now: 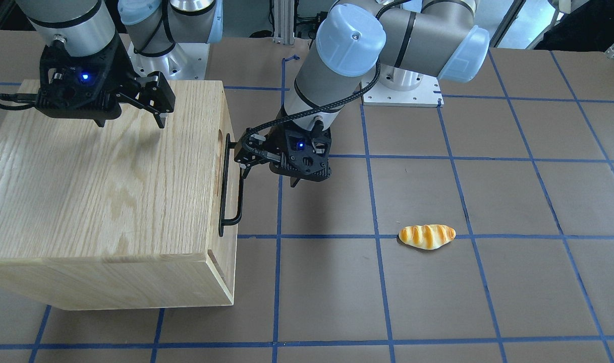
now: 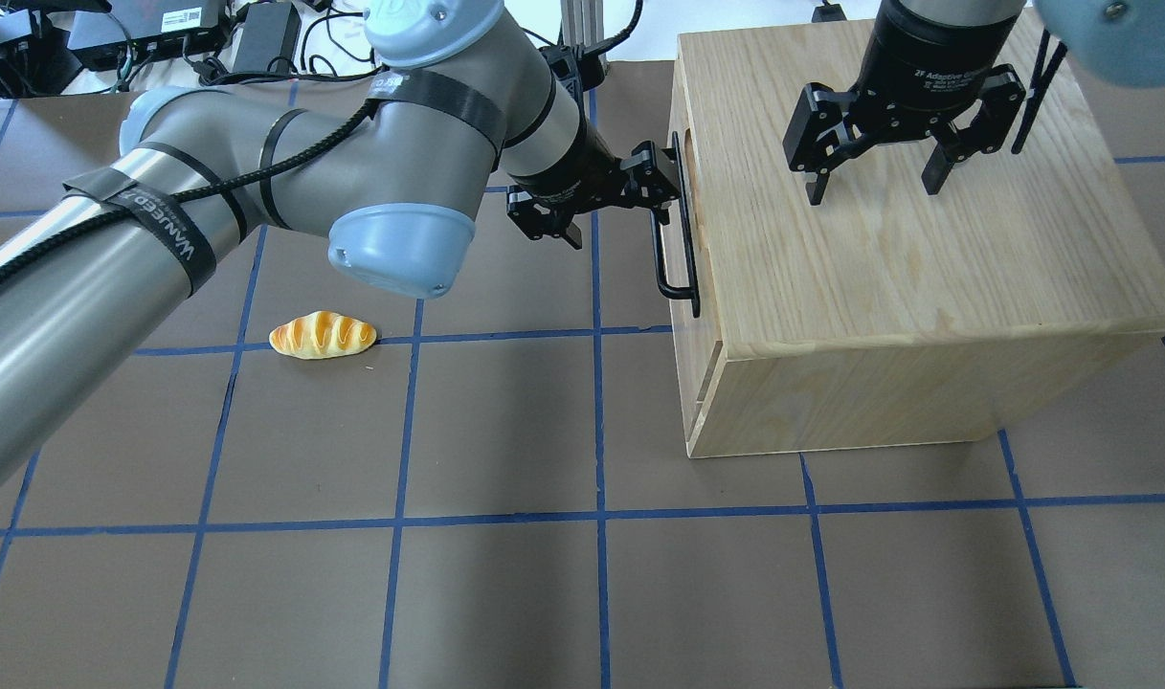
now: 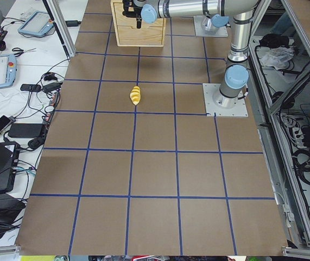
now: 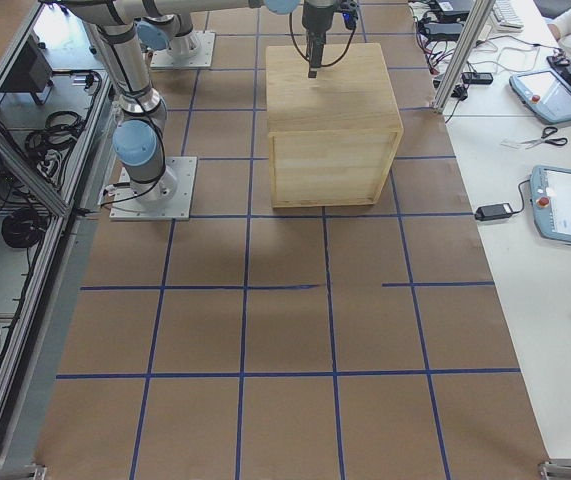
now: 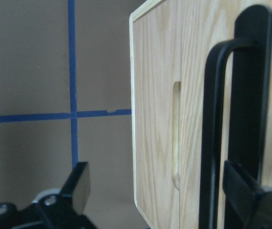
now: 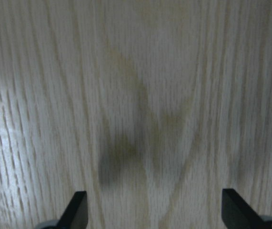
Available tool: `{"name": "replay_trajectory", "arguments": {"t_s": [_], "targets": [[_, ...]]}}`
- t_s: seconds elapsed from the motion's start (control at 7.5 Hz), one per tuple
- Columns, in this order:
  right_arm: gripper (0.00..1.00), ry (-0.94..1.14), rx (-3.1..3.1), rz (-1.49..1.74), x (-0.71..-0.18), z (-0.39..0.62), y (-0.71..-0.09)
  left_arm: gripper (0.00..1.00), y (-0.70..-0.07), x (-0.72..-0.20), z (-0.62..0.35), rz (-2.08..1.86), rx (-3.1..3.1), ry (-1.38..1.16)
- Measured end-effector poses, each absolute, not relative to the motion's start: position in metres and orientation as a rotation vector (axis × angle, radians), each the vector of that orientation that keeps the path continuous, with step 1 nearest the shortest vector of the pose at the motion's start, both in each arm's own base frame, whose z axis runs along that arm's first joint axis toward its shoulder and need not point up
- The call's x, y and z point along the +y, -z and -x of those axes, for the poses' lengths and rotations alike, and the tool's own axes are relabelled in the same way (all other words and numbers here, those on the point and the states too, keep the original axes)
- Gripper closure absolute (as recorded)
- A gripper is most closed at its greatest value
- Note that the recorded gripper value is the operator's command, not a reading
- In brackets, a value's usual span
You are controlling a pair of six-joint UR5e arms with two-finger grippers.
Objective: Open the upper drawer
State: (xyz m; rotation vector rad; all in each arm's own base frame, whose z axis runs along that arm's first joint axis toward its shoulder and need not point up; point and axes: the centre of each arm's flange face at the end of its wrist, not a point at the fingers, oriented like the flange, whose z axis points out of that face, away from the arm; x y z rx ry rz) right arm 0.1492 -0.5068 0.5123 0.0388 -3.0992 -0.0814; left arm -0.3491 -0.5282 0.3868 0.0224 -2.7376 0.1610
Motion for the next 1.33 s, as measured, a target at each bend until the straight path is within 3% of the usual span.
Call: {"name": "replay_trajectory", "arguments": {"t_s": [1.33], "targets": [[0.00, 0.082, -3.099, -0.039, -0.507, -0.149, -0.512, 0.00, -0.376, -0.534, 0.294, 0.026, -2.828, -0.161]]}}
